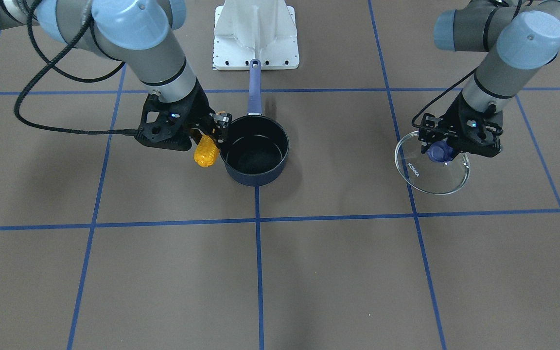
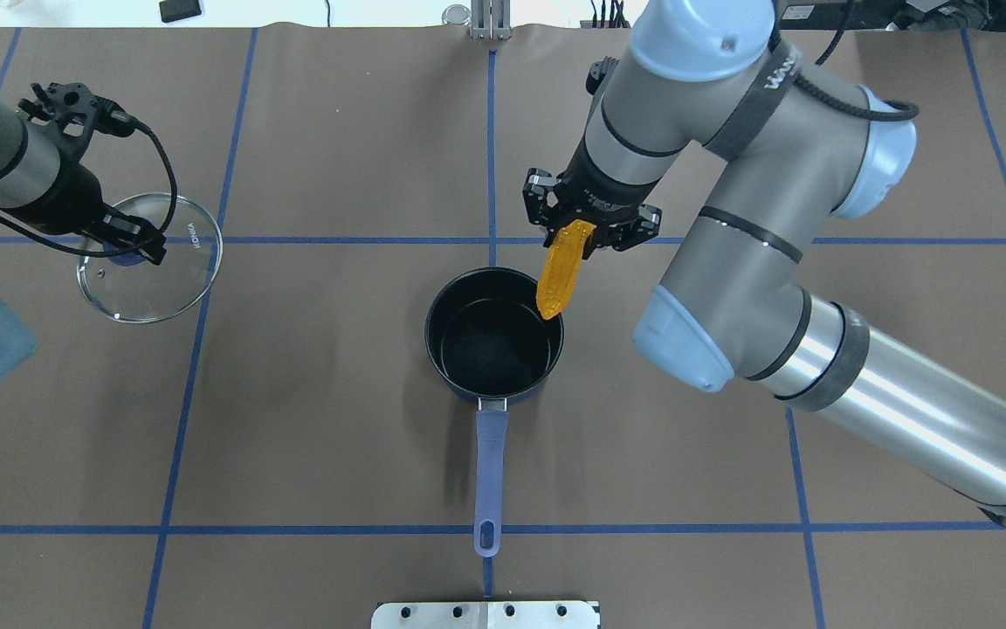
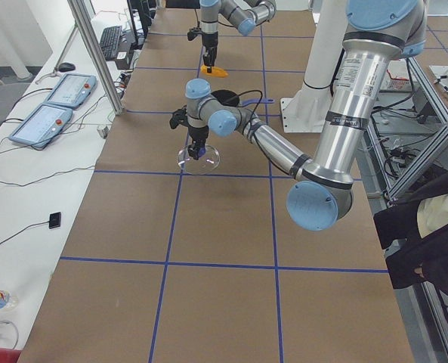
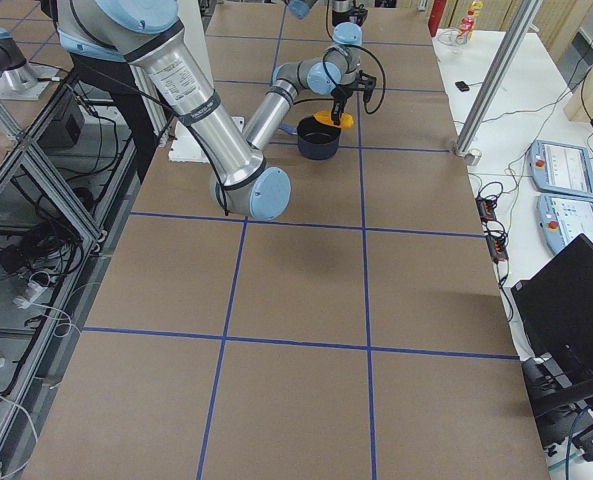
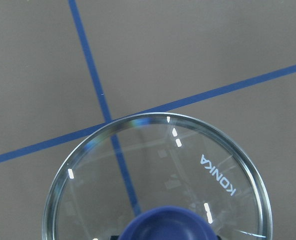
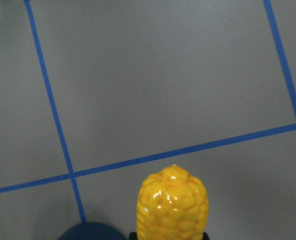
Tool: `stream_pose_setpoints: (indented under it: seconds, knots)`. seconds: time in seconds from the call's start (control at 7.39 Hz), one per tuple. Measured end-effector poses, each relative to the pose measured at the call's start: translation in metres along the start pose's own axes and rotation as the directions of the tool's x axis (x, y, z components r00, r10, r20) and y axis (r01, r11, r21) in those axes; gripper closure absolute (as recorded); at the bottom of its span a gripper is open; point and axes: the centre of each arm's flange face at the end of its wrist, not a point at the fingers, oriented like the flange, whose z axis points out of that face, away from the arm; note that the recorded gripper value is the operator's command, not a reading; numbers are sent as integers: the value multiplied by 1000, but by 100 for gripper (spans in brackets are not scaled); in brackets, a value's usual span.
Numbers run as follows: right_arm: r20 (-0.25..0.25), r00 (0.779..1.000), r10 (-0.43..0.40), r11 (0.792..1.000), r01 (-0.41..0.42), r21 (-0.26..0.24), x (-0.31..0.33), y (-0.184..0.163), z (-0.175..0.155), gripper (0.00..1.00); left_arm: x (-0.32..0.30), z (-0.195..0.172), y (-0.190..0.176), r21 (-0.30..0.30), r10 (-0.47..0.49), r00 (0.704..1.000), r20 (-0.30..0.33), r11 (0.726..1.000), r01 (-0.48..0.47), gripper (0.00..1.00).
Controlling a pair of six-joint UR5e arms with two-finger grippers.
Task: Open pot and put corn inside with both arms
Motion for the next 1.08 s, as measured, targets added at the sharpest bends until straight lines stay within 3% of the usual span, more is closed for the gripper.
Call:
stream_pose_setpoints:
  seconds: [0.54,1.08]
  knots:
    - [-34,999,-25,999,26,24,-32,56,44,52,-87,51,57,25,43,997,-65,999,-41,51]
    - [-44,998,-34,999,35,34,-44,50,81,53,-104,58,82,12,37,996,-83,999,-37,51]
